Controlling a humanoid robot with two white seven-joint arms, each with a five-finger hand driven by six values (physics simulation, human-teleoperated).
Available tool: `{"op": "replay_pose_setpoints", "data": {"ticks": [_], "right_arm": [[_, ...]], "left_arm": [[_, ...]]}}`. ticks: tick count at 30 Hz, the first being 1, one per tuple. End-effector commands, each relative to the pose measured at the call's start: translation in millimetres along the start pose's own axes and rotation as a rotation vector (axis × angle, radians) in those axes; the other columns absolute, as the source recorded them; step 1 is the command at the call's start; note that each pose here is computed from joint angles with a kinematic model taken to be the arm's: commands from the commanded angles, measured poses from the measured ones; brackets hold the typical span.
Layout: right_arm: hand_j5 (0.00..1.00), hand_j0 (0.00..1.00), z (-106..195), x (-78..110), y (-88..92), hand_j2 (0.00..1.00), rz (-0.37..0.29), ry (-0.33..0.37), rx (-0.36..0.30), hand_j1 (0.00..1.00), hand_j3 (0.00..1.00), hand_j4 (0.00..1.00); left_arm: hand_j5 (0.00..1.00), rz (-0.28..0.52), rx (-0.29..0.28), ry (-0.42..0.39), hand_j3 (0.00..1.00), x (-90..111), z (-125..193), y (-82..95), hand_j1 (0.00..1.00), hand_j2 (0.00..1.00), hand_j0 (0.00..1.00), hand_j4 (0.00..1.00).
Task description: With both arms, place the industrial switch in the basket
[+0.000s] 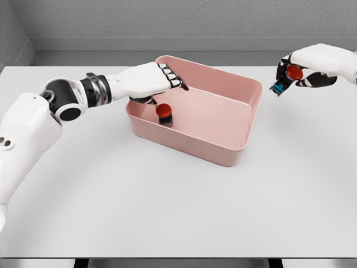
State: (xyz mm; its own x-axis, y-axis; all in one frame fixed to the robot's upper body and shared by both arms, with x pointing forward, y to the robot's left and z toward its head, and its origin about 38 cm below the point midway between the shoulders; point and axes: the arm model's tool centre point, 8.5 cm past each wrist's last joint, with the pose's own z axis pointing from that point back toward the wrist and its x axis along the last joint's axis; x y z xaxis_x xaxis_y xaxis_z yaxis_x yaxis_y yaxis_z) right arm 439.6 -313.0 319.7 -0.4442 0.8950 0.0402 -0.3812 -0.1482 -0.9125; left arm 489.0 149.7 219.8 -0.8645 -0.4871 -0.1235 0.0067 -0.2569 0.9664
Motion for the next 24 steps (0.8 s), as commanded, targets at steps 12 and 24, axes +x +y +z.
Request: {"op": "replay_pose_setpoints", "data": {"ticks": [12, 24], "right_arm": [[0.53, 0.53, -9, 31.1, -23.6, 0.53, 0.053, -0.116, -0.061, 0.53, 0.53, 0.53], [0.53, 0.53, -23, 71.7, -33.4, 0.53, 0.154, -0.288, -0.075, 0.53, 0.53, 0.53]], "left_arm": [[1.0, 0.006, 0.076, 0.025, 1.0, -20, 59, 28.1, 1.0, 1.0, 1.0, 1.0], [1.0, 0.108, 0.057, 0.187, 1.0, -55, 155, -1.1, 1.0, 1.0, 1.0, 1.0]]}}
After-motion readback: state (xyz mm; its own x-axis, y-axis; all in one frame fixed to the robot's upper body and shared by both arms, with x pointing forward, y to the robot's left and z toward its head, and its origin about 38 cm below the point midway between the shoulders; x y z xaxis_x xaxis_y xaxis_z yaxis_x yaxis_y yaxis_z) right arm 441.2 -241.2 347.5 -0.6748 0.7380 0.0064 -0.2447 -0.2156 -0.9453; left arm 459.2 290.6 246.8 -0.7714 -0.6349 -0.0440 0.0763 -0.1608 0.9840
